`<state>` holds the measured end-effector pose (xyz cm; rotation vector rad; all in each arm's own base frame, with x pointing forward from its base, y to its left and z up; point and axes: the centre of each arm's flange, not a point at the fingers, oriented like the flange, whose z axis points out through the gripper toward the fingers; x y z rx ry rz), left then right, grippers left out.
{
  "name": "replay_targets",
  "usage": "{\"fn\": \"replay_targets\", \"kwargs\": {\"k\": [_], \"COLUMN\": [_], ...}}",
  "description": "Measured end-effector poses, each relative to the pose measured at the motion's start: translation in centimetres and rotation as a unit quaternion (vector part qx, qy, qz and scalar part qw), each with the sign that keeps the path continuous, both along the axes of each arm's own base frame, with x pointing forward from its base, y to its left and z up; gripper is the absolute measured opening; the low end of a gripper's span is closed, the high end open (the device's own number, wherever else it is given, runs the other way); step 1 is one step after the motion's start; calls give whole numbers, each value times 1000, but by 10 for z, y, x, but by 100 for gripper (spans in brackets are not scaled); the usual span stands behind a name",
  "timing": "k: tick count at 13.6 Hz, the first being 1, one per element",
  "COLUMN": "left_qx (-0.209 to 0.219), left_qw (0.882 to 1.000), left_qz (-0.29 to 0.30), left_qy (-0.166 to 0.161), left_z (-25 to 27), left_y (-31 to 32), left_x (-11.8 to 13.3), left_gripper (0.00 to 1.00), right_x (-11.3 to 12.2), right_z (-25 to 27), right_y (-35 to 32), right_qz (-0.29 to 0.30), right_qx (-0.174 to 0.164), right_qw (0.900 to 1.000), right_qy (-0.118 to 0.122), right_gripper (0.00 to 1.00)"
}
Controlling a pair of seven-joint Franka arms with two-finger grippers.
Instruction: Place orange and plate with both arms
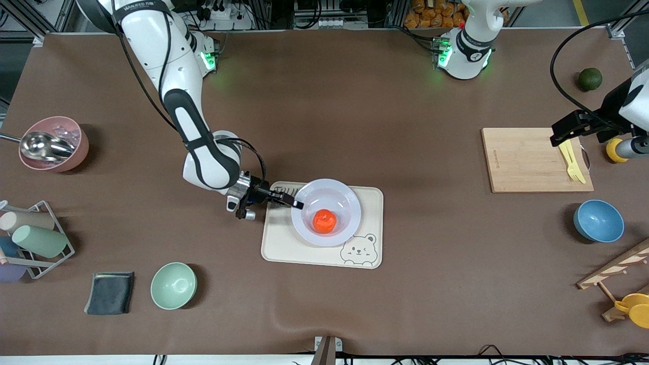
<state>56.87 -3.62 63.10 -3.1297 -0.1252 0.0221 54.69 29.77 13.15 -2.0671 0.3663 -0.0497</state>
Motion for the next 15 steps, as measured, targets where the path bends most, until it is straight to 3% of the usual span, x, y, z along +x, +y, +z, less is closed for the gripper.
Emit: {"fn": "replay_targets", "kwargs": {"k": [3,5,9,10,15], "left_qx": [0,0,-1,-1,-4], "left_qw": [1000,1000,1000,1000,1000], "left_qz": [4,6,1,-2,-4], "left_qy": [0,1,4,5,3], "left_z": [-1,-3,-10,-10,-8], "left_y": [0,-1,-8,-12,-33], "left_x": [1,2,6,6,3], "left_gripper": [100,100,100,100,100], "right_x": [1,2,4,6,9], "right_z": [-3,-3,-2,0,3], "right_y": [3,2,2,3,1], "right_qz": [1,-1,-8,-8,-12], "right_qx": [-1,-4,-3,-5,-11], "right_qw": [1000,1000,1000,1000,999], "right_qy": [0,-1,14,22,51], "right_gripper": [48,53,96,100,100]}}
